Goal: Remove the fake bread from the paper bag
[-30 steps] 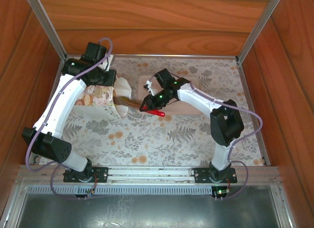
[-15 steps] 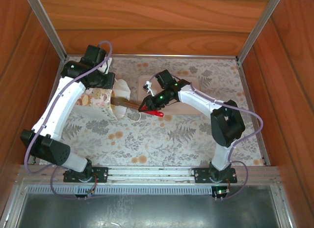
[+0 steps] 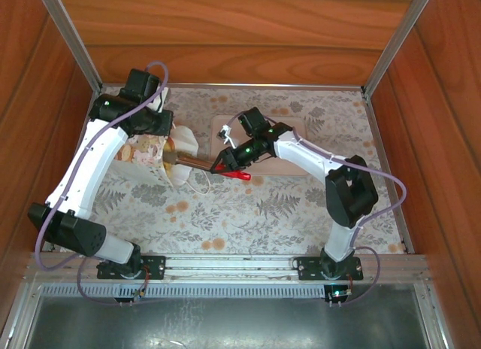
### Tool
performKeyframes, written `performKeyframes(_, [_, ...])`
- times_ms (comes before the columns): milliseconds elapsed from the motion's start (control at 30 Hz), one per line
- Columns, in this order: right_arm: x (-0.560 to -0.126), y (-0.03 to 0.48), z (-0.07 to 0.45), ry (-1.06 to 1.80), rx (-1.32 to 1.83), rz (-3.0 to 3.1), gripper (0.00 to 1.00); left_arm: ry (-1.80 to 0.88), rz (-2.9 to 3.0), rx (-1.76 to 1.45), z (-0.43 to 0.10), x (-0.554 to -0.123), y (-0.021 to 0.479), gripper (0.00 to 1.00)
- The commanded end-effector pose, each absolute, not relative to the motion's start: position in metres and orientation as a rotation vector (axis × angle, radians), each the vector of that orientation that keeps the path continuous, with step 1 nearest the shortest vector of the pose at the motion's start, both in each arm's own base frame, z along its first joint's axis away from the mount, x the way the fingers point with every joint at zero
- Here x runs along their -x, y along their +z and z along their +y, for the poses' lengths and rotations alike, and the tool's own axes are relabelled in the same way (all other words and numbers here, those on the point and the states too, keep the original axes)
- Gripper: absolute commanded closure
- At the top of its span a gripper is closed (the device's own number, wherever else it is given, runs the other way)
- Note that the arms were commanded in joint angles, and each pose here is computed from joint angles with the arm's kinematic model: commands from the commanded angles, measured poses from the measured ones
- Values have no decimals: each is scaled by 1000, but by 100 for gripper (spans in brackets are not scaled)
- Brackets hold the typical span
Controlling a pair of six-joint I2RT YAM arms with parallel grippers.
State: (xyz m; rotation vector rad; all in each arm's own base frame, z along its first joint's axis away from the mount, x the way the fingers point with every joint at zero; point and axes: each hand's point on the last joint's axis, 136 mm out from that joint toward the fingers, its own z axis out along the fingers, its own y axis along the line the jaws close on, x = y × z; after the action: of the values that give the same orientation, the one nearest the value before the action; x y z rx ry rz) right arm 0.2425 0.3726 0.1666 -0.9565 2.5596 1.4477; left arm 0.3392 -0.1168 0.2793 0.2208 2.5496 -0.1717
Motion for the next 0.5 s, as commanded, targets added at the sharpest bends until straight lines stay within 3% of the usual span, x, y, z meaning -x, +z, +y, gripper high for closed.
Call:
performKeyframes(0, [-242,173,385,1470,986,2546,52,-211,2537,-205,-120,-342,288,100])
performKeyframes(467, [-255,159,403,1407,880,2679,48,-310,2562,-228,-136,-346,283,100])
